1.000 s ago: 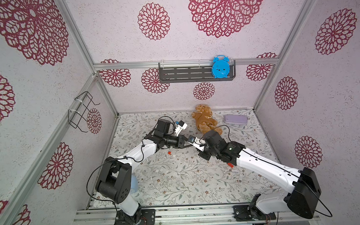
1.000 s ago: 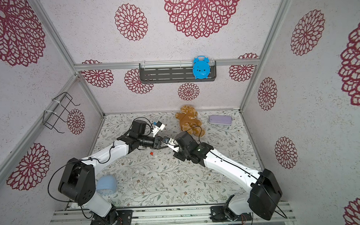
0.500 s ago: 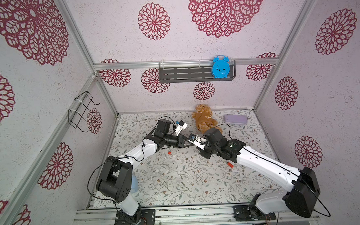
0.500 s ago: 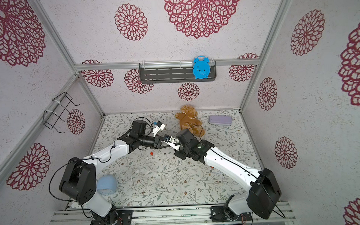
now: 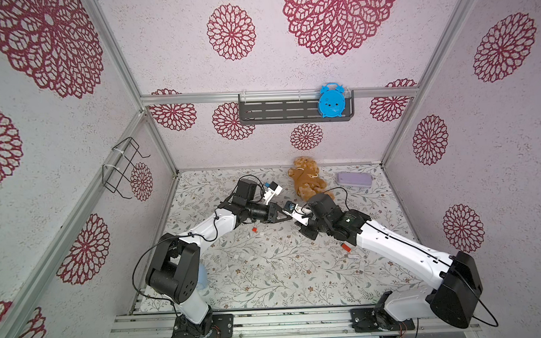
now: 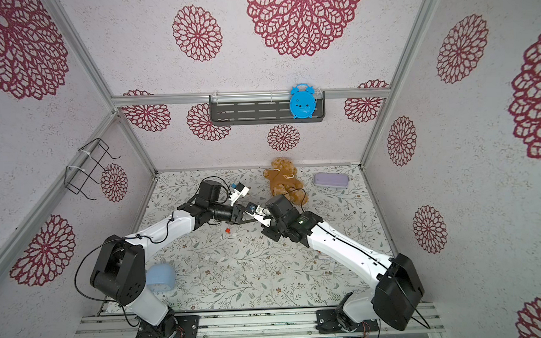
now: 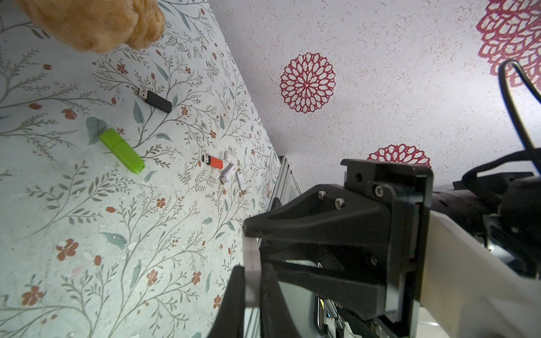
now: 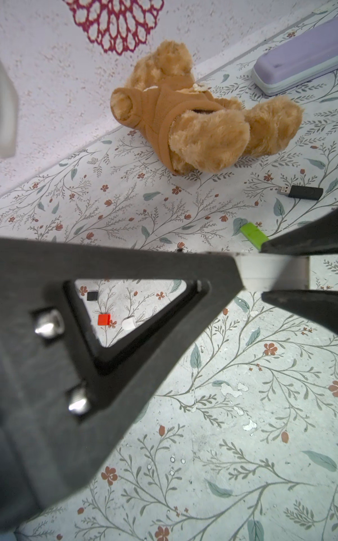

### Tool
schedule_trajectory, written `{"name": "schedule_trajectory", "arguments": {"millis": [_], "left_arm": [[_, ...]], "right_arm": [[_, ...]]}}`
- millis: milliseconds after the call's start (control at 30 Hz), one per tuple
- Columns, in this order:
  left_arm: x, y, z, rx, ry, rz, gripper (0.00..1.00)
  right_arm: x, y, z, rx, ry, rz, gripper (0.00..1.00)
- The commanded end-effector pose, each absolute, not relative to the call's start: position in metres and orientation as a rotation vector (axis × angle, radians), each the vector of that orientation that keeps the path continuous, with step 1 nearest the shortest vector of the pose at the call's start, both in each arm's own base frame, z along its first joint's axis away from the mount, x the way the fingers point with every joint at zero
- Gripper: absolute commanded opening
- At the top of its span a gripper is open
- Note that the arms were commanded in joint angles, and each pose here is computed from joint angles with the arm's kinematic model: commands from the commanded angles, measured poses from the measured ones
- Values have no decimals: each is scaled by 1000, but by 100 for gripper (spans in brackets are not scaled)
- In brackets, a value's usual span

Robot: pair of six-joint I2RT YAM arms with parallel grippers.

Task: Close the usb drive cover
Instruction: Close the cover of the USB drive.

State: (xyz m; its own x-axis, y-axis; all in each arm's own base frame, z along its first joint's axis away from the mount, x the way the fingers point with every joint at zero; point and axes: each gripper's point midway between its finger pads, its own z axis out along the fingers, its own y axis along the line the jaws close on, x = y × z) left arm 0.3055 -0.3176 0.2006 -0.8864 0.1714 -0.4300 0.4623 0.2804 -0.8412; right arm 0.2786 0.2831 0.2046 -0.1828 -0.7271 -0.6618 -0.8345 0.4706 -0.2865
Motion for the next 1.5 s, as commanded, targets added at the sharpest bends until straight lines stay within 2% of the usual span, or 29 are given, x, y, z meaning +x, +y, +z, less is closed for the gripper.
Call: {"name": "schedule_trajectory", "arguments": {"millis": [0,200,433,567,800,967,1267,1467], "left_arm": [[267,-348,194,706,2312,-1788,9],[277,-343,194,661,2328,-1664,8],[263,-350,198,740,2304,-1817,9],[260,-349,193,743,2333,-1797,10],[241,-347,184,848,2405,-1806,10],[249,-353,190,813,2360,-1825,10],[282,-342,220,665,2269,-1684,12],[287,-336,240,648,2194,-1737,19]], "right_arm": [[276,351,340,-1100,1449,483,14],[283,333,320,-1074,1558,411,14],[272,338,343,-1023,1490,553,14],[271,342,352,-1022,1467,580,14],[267,347,347,-1134,1442,515,14],[269,343,358,-1094,1400,501,13],[276,314,296,-1084,1586,356,12],[268,304,289,-1048,1600,386,12]]}}
